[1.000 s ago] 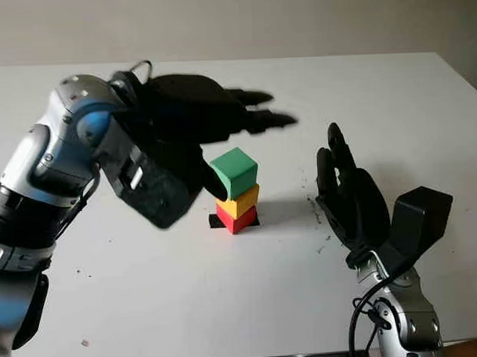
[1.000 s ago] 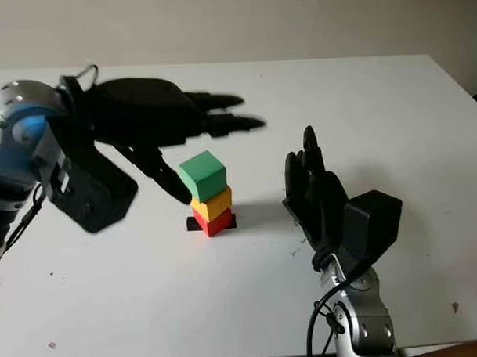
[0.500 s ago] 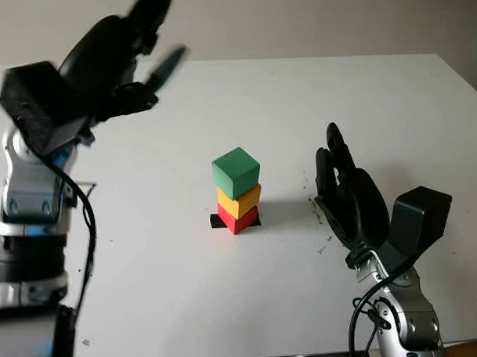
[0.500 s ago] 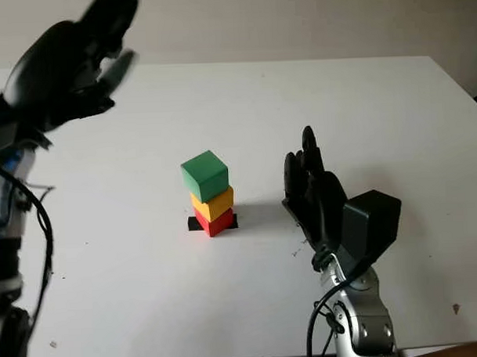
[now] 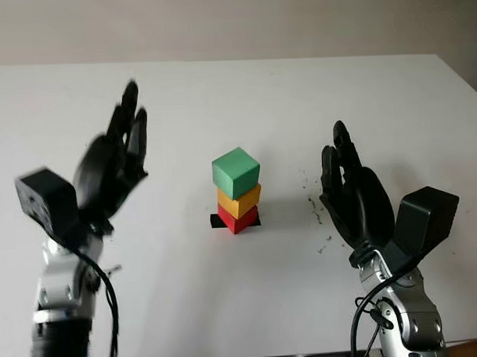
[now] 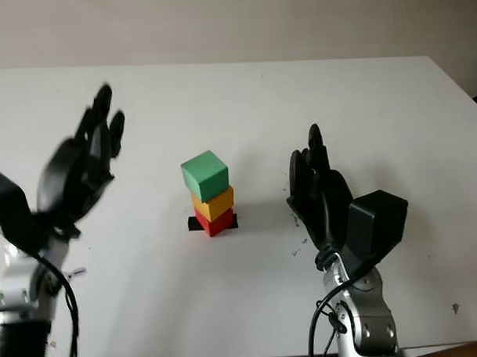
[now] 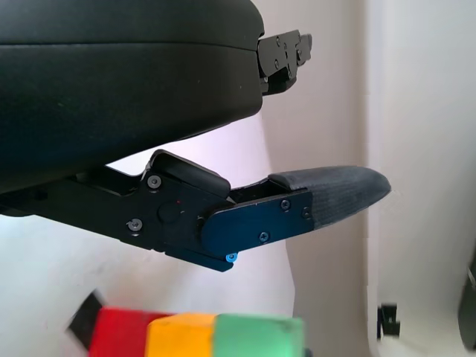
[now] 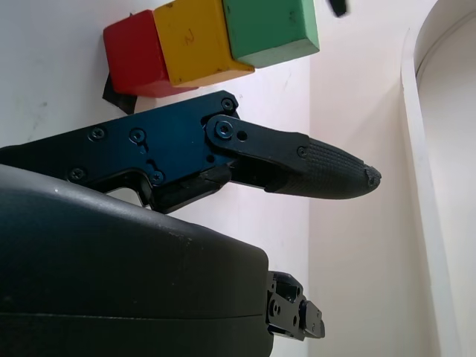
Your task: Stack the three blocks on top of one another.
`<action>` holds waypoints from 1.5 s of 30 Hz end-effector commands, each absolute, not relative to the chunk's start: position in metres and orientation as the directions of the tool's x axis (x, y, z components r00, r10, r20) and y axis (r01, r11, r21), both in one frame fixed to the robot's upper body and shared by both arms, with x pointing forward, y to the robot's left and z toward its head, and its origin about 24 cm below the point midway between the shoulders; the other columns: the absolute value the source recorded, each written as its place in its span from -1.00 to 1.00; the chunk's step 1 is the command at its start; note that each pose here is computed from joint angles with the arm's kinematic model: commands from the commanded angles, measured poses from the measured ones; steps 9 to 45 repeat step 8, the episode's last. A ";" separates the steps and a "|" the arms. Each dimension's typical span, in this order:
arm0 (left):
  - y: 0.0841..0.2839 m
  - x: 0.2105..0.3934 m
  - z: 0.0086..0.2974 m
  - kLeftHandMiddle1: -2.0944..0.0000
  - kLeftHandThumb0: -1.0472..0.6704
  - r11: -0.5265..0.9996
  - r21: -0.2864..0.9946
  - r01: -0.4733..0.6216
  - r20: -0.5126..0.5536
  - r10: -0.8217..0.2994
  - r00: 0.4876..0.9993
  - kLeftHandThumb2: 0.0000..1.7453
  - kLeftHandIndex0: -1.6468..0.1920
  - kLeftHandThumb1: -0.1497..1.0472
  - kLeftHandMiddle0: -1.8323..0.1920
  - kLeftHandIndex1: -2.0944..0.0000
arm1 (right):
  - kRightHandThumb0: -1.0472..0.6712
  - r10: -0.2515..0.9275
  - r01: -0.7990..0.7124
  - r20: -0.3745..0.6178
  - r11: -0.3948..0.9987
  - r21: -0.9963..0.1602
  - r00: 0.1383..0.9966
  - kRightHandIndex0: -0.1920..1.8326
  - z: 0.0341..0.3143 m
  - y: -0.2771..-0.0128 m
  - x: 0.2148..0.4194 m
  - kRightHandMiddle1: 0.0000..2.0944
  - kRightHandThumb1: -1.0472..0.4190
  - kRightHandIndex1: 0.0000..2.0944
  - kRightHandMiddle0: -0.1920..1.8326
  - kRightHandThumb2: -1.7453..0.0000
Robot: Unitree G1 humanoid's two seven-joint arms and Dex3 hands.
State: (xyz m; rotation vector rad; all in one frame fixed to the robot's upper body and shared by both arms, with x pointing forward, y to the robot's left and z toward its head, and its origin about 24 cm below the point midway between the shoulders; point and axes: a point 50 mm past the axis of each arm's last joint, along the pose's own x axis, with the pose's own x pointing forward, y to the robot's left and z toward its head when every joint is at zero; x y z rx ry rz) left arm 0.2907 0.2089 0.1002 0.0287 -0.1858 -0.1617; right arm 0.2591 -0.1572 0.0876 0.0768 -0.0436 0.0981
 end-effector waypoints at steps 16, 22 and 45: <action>0.204 0.279 0.089 0.95 -0.68 0.989 0.006 0.148 0.193 -0.146 0.970 -0.21 1.00 1.00 0.96 0.96 | -0.63 0.077 -0.084 0.074 0.992 0.098 0.994 -1.00 0.090 -0.155 0.258 -1.00 -1.00 -1.00 -1.00 0.23; 0.204 0.279 0.089 0.95 -0.68 0.989 0.006 0.148 0.193 -0.146 0.970 -0.21 1.00 1.00 0.96 0.96 | -0.63 0.077 -0.084 0.074 0.992 0.098 0.994 -1.00 0.090 -0.155 0.258 -1.00 -1.00 -1.00 -1.00 0.23; 0.204 0.279 0.089 0.95 -0.68 0.989 0.006 0.148 0.193 -0.146 0.970 -0.21 1.00 1.00 0.96 0.96 | -0.63 0.077 -0.084 0.074 0.992 0.098 0.994 -1.00 0.090 -0.155 0.258 -1.00 -1.00 -1.00 -1.00 0.23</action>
